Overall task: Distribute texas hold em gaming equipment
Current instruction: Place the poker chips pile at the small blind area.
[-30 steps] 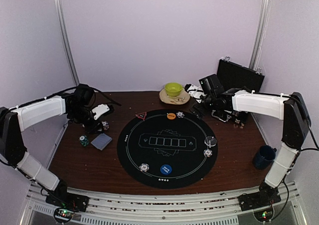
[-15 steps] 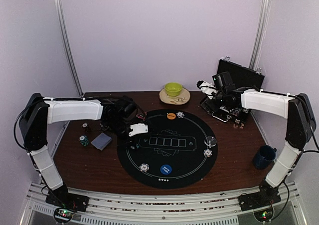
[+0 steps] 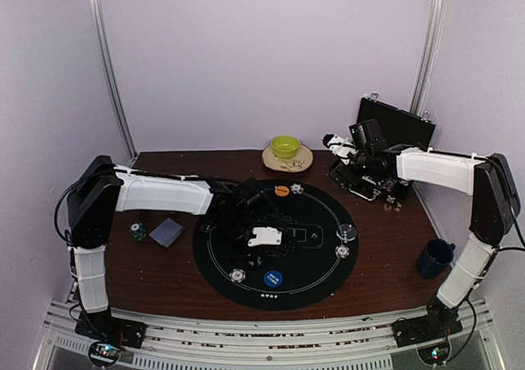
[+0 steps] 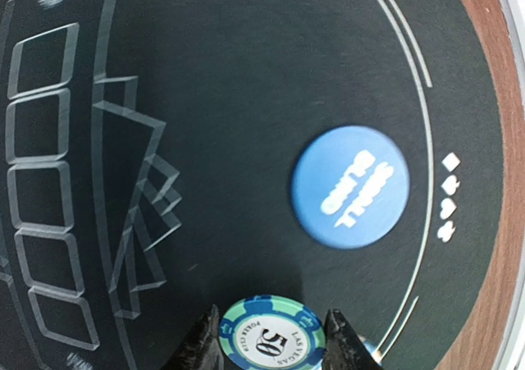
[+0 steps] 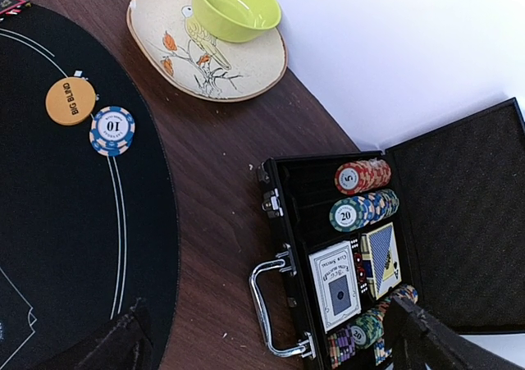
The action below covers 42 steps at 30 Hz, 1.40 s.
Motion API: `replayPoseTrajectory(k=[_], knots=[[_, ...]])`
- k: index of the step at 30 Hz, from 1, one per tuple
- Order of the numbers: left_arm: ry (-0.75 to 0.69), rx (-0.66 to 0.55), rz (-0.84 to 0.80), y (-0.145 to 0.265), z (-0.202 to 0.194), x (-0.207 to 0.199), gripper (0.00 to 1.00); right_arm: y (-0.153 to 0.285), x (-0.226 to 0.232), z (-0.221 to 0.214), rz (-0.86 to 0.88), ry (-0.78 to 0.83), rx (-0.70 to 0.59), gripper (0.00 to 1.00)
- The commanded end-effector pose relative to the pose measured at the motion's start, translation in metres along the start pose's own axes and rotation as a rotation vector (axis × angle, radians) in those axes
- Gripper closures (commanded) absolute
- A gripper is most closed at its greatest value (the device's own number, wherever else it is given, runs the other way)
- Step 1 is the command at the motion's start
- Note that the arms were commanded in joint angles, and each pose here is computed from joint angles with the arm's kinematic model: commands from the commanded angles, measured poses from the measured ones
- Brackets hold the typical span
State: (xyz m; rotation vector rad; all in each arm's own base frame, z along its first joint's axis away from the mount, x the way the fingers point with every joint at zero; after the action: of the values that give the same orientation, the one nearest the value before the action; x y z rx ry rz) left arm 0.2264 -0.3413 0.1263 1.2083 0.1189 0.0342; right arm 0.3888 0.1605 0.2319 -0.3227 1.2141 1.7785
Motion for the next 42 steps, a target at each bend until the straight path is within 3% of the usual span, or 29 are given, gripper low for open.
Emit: replayPoseTrajectory(k=[1, 20, 31, 42], knots=[[-0.033, -0.014, 0.009, -0.010, 0.010, -0.003, 0.72, 0.008, -0.011, -0.001, -0.047, -0.026, -0.018, 0.00], [-0.052, 0.039, 0.005, -0.028, 0.006, -0.015, 0.72, 0.007, -0.013, -0.003, -0.051, -0.030, -0.015, 0.00], [-0.084, -0.043, 0.040, 0.011, 0.015, -0.021, 0.72, 0.006, -0.012, -0.003, -0.052, -0.026, -0.012, 0.00], [-0.107, 0.069, 0.010, 0.025, -0.039, -0.045, 0.72, 0.003, -0.010, -0.004, -0.047, -0.022, -0.006, 0.00]])
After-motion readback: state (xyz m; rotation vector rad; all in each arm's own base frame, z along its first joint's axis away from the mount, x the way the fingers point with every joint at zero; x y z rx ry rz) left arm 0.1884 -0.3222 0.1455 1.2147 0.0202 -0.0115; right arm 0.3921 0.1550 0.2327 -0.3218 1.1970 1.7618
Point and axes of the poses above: each gripper's point midway between its finger pads, its own y axis back along the fingers, its own x axis along the line the jaws close on, z = x × y, the point moved 9 cm from there along y, back along the fingers, and after that the axes turned 12 degrees about y, right-handed, at the moved point
